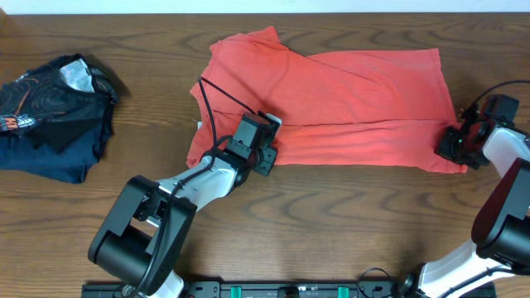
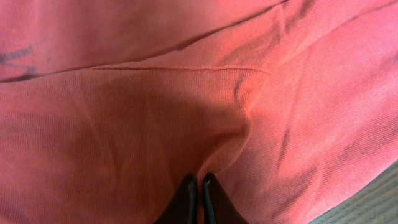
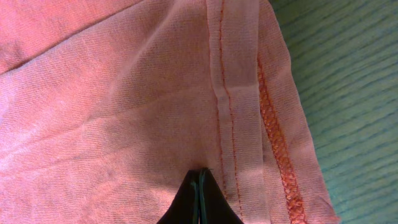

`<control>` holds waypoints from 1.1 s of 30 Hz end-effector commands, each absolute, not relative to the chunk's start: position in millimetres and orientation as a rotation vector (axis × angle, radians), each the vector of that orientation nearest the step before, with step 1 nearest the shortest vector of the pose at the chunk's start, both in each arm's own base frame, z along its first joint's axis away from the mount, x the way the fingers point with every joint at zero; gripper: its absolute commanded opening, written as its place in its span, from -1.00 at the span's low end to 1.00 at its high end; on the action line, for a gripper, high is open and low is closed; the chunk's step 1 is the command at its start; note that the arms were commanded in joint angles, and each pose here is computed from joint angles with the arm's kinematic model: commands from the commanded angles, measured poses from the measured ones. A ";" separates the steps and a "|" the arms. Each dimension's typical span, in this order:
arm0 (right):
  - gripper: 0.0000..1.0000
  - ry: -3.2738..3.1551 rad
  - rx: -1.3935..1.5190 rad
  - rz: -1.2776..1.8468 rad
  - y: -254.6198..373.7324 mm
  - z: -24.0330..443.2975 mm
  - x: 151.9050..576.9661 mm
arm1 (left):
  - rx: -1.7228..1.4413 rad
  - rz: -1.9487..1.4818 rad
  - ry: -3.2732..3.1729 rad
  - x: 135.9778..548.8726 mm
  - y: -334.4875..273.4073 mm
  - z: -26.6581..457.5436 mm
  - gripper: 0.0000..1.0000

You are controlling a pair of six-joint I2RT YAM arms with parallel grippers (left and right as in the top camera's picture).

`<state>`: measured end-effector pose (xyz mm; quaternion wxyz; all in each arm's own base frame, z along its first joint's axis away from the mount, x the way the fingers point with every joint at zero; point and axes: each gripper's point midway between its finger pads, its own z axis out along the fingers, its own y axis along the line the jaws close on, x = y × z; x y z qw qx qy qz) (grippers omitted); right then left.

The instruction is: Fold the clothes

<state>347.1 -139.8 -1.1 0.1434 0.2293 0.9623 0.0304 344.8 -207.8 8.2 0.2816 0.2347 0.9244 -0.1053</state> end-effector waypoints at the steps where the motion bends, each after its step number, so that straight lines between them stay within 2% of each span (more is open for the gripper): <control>1: -0.98 2.799 0.673 0.093 -136.2 -9.0 342.5 | 0.618 -0.281 2.417 361.7 -215.3 23.6 -0.88; 15: -0.97 2.795 0.672 0.091 -136.6 -8.8 343.3 | 0.387 -0.318 2.226 405.9 -224.6 67.1 -0.88; 23: -0.98 2.795 0.671 0.092 -136.6 -8.8 343.4 | 0.383 -0.321 2.222 408.4 -225.8 62.6 -0.85; 25: -0.97 2.795 0.672 0.091 -136.6 -8.8 343.3 | 0.384 -0.320 2.228 408.1 -225.7 60.3 -0.69; 27: -0.98 2.796 0.672 0.092 -136.5 -8.8 343.3 | 0.384 -0.319 2.227 408.3 -225.7 60.6 -0.66; 29: -0.98 2.796 0.672 0.092 -136.5 -8.8 343.2 | 0.377 -0.318 2.221 410.4 -224.0 63.9 -0.49; 31: -0.97 2.797 0.672 0.092 -136.4 -8.9 343.0 | 0.360 -0.311 2.219 413.8 -218.1 68.0 -0.42; 33: -0.97 2.798 0.672 0.093 -136.2 -9.0 342.6 | 0.331 -0.293 2.225 417.7 -206.1 72.7 -0.22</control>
